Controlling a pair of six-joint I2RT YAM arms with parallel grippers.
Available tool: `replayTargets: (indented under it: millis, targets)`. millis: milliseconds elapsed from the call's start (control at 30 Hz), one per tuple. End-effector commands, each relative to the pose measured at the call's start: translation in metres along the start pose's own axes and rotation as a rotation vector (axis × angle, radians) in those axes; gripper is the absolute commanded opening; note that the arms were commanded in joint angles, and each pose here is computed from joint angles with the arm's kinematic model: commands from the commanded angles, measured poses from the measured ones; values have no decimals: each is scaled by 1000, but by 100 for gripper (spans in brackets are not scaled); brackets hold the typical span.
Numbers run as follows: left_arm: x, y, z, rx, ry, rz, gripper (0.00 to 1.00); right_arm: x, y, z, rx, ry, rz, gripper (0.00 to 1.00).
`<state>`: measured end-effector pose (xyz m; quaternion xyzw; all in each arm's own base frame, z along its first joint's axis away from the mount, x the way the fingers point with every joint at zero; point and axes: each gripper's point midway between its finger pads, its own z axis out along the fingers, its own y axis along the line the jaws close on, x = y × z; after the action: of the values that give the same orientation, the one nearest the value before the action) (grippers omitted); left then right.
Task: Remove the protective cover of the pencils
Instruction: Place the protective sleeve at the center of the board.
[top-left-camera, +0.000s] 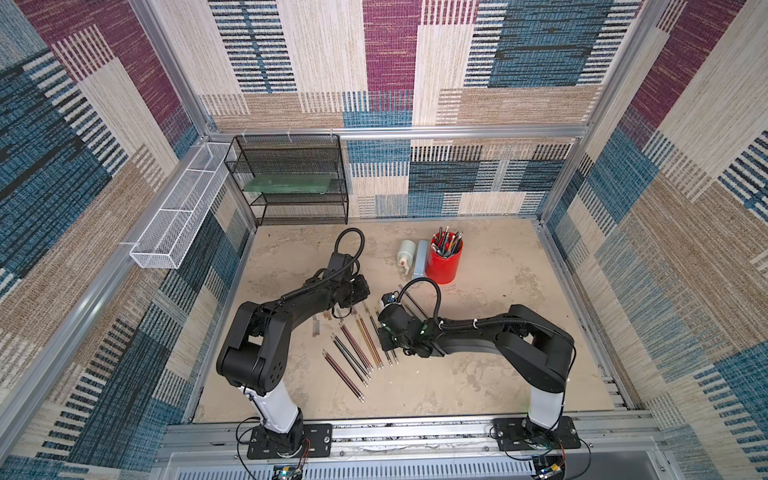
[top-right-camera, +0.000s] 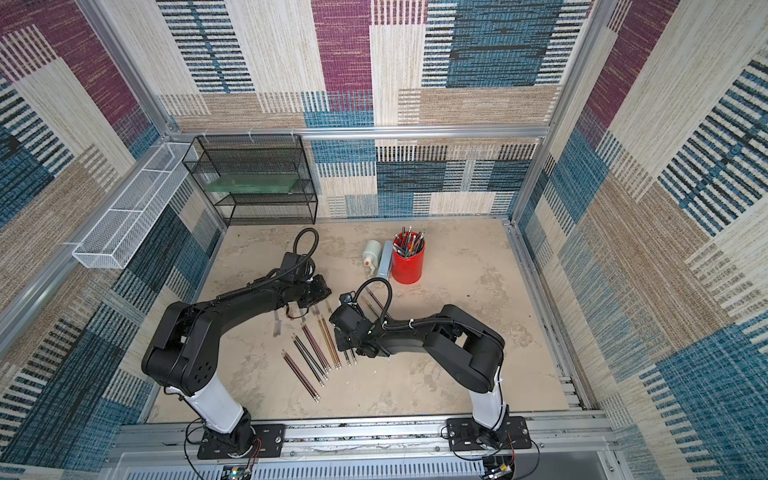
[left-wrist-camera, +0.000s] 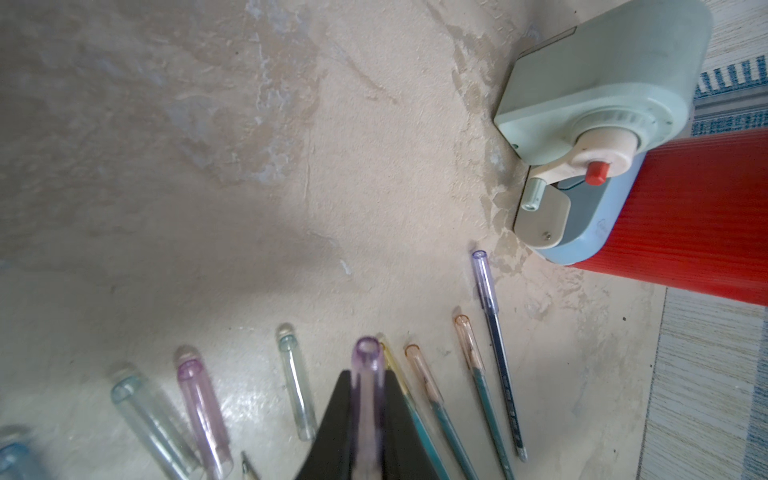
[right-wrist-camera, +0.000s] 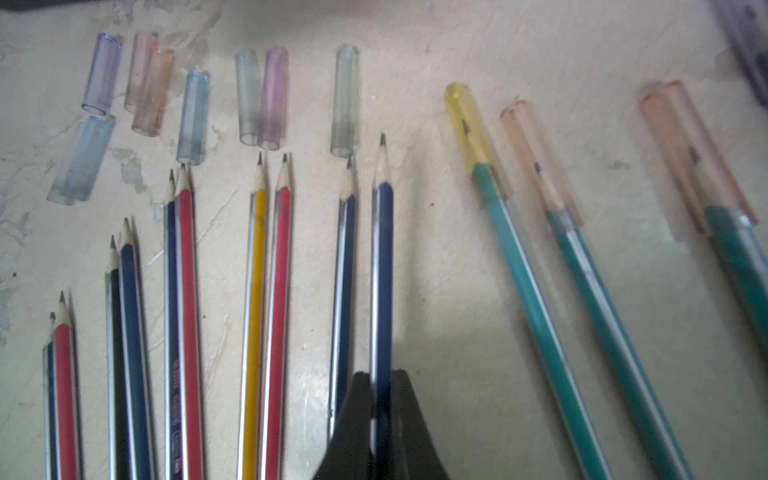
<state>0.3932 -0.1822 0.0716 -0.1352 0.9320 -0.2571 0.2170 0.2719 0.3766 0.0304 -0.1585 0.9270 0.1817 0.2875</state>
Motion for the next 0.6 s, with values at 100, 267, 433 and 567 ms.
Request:
replayTargets:
  millis: [100,267,433,567]
  targets:
    - [0,0,-2,-9,2,22,0,-3,1,1,13,2,-3,16]
    - [1,2,1,-15,11,19,0,-4,1,2,14,2,-3,16]
    - [2,2,3,-15,18,16,0,-5,1,1,9,0,-4,18]
    - [2,3,4,-18,21,14,0,-6,3,1,-2,1,-6,21]
